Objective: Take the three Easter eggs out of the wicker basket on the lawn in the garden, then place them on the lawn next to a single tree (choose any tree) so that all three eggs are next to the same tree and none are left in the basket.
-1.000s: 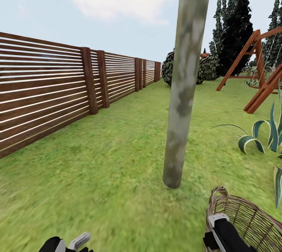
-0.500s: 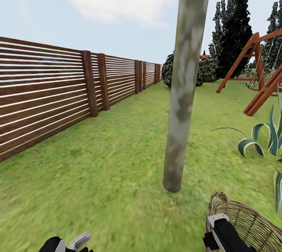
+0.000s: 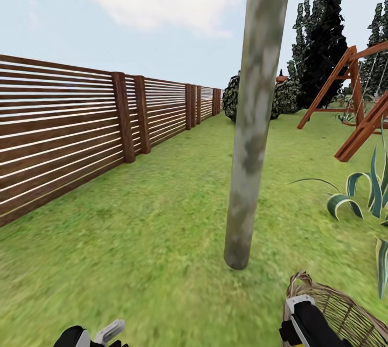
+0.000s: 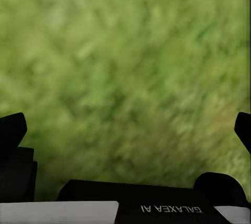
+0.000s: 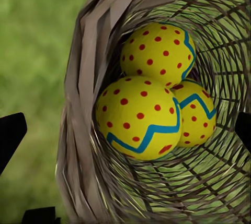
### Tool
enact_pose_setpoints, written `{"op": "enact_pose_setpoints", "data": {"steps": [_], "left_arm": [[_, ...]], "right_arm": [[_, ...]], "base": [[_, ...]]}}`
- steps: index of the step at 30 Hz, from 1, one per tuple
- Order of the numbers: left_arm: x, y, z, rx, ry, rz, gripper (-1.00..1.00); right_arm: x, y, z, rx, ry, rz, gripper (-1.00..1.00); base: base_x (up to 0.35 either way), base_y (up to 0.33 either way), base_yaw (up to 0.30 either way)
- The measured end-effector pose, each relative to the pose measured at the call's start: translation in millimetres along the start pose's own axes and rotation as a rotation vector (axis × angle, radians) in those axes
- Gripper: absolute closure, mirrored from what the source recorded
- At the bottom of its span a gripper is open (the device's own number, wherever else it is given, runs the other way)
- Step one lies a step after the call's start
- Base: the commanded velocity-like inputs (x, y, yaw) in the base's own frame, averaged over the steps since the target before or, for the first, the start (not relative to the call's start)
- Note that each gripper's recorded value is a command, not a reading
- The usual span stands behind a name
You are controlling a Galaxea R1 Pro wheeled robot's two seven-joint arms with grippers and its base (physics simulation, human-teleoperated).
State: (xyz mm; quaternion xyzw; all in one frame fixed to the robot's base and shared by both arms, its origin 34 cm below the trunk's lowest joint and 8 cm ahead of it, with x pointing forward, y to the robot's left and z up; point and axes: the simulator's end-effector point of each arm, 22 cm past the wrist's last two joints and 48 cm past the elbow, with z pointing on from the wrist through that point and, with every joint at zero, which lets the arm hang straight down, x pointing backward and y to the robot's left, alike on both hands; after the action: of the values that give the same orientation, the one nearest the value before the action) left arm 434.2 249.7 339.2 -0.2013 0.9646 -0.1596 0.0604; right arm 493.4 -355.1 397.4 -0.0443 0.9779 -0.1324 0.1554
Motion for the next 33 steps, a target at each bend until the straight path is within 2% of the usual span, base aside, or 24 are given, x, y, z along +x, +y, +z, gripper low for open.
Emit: {"op": "enact_pose_setpoints", "data": {"steps": [8, 10, 11, 13, 17, 23, 33], "left_arm": [[-5, -7, -16.1, -0.001, -0.001, 0.000, -1.00], [-8, -6, -21.3, -0.002, -0.003, 0.000, -1.00], [-9, -6, -23.9, -0.002, -0.005, -0.001, -1.00], [-12, -7, -28.6, -0.002, -0.007, -0.002, -1.00], [-13, -11, -35.9, -0.004, -0.005, 0.000, -1.00], [-16, -16, -47.3, -0.007, -0.005, 0.002, -1.00], [-20, -26, -66.0, -0.006, -0.003, 0.003, -1.00]], "right_arm": [[-9, -6, -14.5, -0.001, 0.000, 0.003, -1.00], [-11, -16, -18.3, 0.009, 0.002, 0.011, -1.00], [-11, -23, -19.9, 0.012, 0.003, 0.021, -1.00], [-10, -37, -22.9, -0.009, 0.015, 0.077, -1.00], [-10, -41, -30.4, -0.058, 0.031, 0.114, -1.00], [-14, -69, -41.2, -0.033, 0.033, 0.121, -1.00], [-24, -79, -59.5, -0.028, 0.034, 0.122, -1.00]], "base": [[0.000, 0.000, 0.000], [0.000, 0.000, 0.000], [0.000, 0.000, 0.000], [0.000, 0.000, 0.000], [0.000, 0.000, 0.000], [0.000, 0.000, 0.000], [0.000, 0.000, 0.000]]}}
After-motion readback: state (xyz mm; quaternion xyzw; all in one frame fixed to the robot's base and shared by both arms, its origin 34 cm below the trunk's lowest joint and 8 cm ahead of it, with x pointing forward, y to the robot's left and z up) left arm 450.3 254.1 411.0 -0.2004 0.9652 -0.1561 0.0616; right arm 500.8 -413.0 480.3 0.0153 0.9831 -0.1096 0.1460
